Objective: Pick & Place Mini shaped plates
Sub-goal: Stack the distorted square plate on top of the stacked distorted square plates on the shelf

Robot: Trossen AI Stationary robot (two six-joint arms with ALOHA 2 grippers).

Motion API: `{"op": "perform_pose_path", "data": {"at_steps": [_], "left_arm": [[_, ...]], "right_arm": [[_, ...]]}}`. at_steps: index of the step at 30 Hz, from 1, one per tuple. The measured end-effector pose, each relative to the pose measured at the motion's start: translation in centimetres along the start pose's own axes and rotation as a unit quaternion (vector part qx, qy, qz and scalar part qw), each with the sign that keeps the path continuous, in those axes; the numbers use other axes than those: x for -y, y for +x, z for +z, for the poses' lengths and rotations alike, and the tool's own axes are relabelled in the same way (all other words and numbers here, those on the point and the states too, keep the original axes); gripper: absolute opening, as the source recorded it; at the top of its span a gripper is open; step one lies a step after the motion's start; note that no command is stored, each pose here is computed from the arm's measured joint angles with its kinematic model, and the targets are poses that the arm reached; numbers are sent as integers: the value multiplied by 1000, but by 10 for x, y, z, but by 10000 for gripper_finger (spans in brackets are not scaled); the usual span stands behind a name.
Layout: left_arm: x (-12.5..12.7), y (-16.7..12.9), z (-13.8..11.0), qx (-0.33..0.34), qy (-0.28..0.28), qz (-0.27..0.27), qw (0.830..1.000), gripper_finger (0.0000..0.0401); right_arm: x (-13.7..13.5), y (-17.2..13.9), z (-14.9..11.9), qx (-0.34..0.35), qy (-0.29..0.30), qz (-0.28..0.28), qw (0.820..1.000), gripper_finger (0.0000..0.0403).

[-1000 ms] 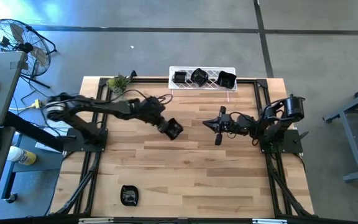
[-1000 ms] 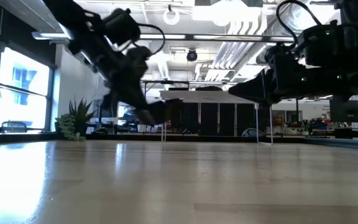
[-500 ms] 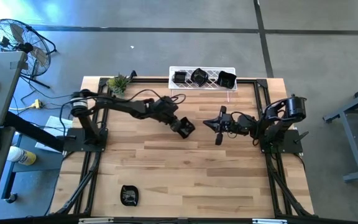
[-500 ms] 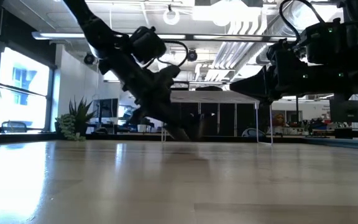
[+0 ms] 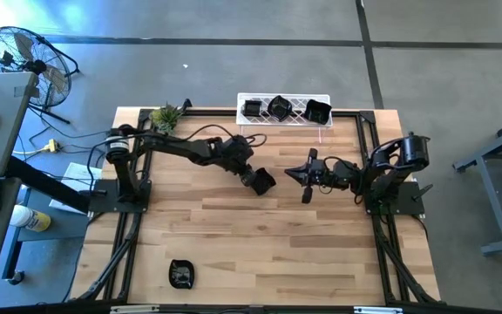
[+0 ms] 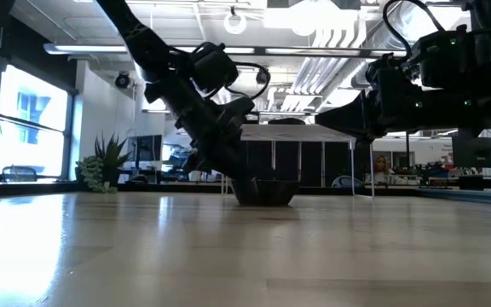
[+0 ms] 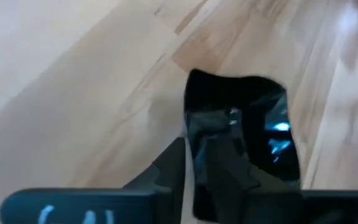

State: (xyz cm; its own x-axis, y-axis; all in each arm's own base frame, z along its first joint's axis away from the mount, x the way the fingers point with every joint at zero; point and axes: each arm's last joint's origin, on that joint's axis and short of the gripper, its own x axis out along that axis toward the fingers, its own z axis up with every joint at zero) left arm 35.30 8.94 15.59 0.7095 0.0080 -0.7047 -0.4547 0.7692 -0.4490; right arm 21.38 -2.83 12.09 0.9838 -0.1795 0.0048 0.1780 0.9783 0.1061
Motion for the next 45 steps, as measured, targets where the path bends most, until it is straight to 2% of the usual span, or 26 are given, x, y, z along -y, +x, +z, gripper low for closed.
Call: {"op": "perform_pose_path", "data": {"at_steps": [3, 6, 10, 12, 18, 22, 25, 30, 34, 36, 39, 45], "left_arm": [[5, -6, 6, -18, 46, 7, 999, 72], [13, -19, 12, -10, 85, 2, 996, 67], [21, -42, 12, 20, 132, -9, 991, 30], [23, -55, 11, 59, 153, -23, 986, 9], [10, -81, -19, 157, 175, -47, 971, 9], [-6, -92, -48, 226, 180, -58, 956, 2], [-16, -99, -68, 270, 184, -75, 942, 3], [-31, -110, -93, 334, 192, -57, 921, 1], [-42, -120, -97, 386, 186, -41, 903, 1], [-48, -122, -96, 395, 183, -32, 900, 1], [-57, -124, -93, 393, 183, -30, 901, 1], [-67, -127, -89, 385, 187, -41, 903, 1]], "right_arm": [[0, 0, 0, -1, 4, 0, 1000, 1], [0, 0, 0, -3, 10, 0, 1000, 2], [0, 0, -1, -3, 12, -2, 1000, 1], [0, 3, 0, -1, 13, -5, 1000, 1], [-4, 20, 2, -18, 25, -1, 1000, 2], [-10, 36, 5, -45, 47, -7, 998, 2], [-16, 46, 7, -86, 75, -42, 993, 4], [-26, 55, 21, -182, 147, -120, 965, 23], [-36, 59, 41, -268, 204, -201, 920, 52], [-40, 64, 50, -297, 212, -233, 902, 67], [-46, 80, 60, -309, 222, -238, 893, 83], [-38, 104, 45, -356, 223, -255, 871, 89]]}}
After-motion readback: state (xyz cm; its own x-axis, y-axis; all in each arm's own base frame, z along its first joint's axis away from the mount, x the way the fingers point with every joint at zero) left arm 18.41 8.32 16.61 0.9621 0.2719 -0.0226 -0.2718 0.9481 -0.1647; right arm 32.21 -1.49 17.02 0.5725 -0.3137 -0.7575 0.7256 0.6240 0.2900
